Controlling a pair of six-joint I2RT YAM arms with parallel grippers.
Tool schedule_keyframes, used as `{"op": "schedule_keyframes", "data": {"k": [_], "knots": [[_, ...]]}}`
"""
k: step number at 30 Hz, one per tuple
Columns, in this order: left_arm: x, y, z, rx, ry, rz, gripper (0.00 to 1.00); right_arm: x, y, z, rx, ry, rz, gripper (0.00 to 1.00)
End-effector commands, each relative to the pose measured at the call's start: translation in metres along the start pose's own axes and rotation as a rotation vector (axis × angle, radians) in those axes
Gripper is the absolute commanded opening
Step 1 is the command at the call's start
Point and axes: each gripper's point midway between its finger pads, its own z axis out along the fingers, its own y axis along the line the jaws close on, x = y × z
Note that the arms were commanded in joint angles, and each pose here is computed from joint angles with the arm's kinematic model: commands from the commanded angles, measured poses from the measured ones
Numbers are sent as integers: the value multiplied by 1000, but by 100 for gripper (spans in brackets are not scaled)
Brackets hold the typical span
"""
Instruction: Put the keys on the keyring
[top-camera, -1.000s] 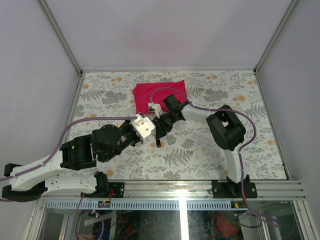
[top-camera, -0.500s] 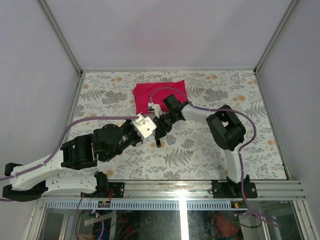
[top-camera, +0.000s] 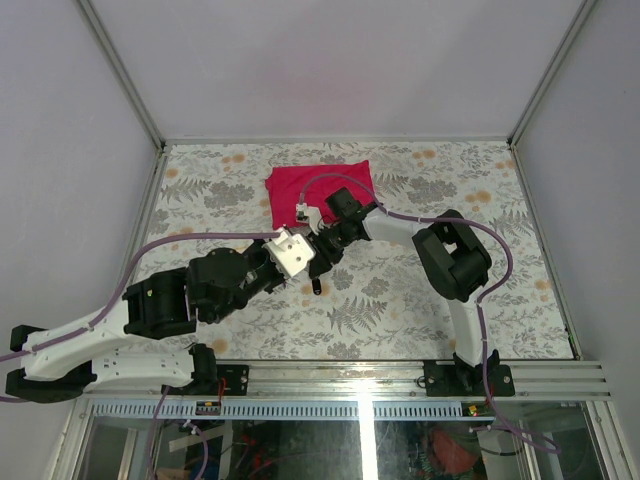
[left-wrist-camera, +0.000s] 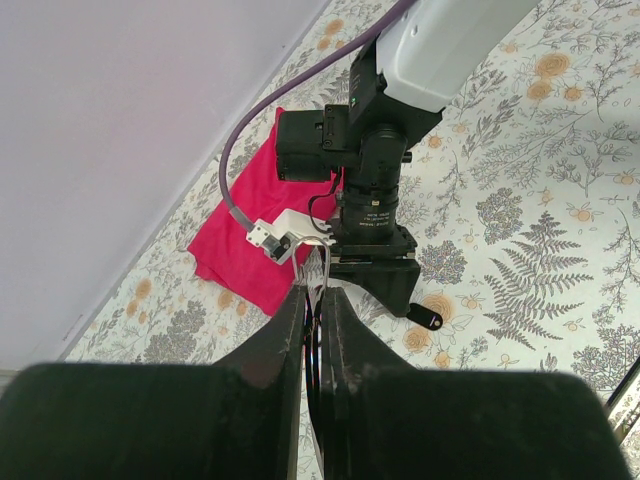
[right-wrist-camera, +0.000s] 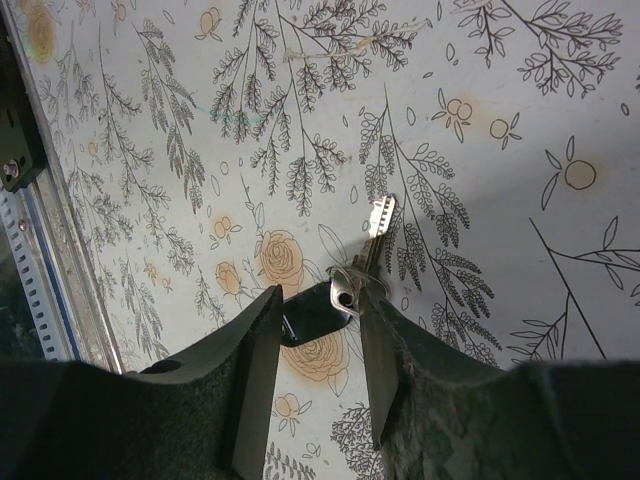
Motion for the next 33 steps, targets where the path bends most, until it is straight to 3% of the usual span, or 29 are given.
{"op": "schedule_keyframes", "data": {"k": [1, 25, 33], "knots": [[-18, 8, -4, -13, -49, -33, 0, -21, 7, -1, -21, -40, -43, 43], [-15, 9, -7, -14, -42, -42, 0, 0, -6, 15, 36, 34, -36, 42], [-15, 10, -7, -16, -43, -41, 0, 3, -7, 16, 42, 43, -41, 29]]}}
